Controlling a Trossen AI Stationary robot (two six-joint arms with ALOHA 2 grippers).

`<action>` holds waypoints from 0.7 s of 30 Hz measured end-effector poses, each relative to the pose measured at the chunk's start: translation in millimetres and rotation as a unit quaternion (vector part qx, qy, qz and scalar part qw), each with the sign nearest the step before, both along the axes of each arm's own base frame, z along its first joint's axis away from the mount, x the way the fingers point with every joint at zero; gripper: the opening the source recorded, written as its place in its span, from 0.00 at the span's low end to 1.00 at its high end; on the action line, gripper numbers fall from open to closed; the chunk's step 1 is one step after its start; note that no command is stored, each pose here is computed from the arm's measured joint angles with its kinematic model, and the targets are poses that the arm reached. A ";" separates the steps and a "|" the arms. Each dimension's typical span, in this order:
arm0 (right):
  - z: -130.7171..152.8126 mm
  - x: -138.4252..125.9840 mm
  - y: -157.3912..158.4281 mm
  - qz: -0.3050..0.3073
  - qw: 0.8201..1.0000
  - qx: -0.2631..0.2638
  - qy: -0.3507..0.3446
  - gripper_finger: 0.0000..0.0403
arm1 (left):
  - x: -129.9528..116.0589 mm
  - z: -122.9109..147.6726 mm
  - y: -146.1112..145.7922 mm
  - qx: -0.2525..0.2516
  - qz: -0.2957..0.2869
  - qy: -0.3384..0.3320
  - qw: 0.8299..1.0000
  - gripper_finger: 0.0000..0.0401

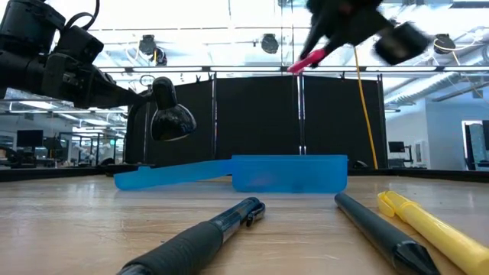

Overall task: Pick & place school supplies into a supply box
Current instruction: Put the pink pen into the blue supply box

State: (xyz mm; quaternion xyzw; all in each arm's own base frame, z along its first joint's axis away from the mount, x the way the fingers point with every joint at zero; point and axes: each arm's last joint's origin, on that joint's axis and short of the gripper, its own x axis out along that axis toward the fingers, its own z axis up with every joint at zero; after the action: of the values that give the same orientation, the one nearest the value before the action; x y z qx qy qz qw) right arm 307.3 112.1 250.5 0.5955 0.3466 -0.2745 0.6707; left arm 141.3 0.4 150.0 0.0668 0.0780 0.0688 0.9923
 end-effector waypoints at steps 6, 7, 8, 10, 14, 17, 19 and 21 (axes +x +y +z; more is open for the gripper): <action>-4.4 19.4 -53.4 0.024 0.999 0.030 0.011 0.05 | -0.3 -1.7 0.0 -0.002 0.000 0.009 1.000 0.09; -7.1 21.2 -60.8 0.023 0.999 0.035 0.018 0.05 | -0.4 -2.2 0.0 -0.003 0.000 0.011 1.000 0.09; -8.8 22.9 -67.5 0.023 0.999 0.042 0.021 0.05 | -0.4 -2.5 0.0 -0.004 0.001 0.013 1.000 0.09; -12.3 26.5 -78.2 0.022 0.998 0.049 0.024 0.05 | -0.6 -3.8 0.0 -0.007 0.002 0.019 1.000 0.09; -24.8 32.7 -92.0 0.022 0.997 0.055 0.042 0.05 | -0.9 -5.2 0.0 -0.015 0.003 0.025 1.000 0.09; -35.6 39.2 -99.4 0.022 0.997 0.057 0.048 0.05 | -1.0 -5.5 0.0 -0.021 0.004 0.026 0.999 0.09; -45.3 44.5 -105.0 0.024 0.997 0.055 0.053 0.05 | -1.0 -5.7 0.0 -0.021 0.004 0.027 0.999 0.09; -54.6 49.8 -110.6 0.023 0.997 0.052 0.055 0.05 | -1.2 -6.4 0.0 -0.021 0.004 0.031 0.999 0.09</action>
State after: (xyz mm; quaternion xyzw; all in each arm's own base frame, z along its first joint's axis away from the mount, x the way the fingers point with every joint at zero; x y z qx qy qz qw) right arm 357.1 1.5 195.8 0.6058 0.4100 -0.2728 0.6249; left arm 140.1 0.4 143.6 0.0478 0.1102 0.0691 0.9903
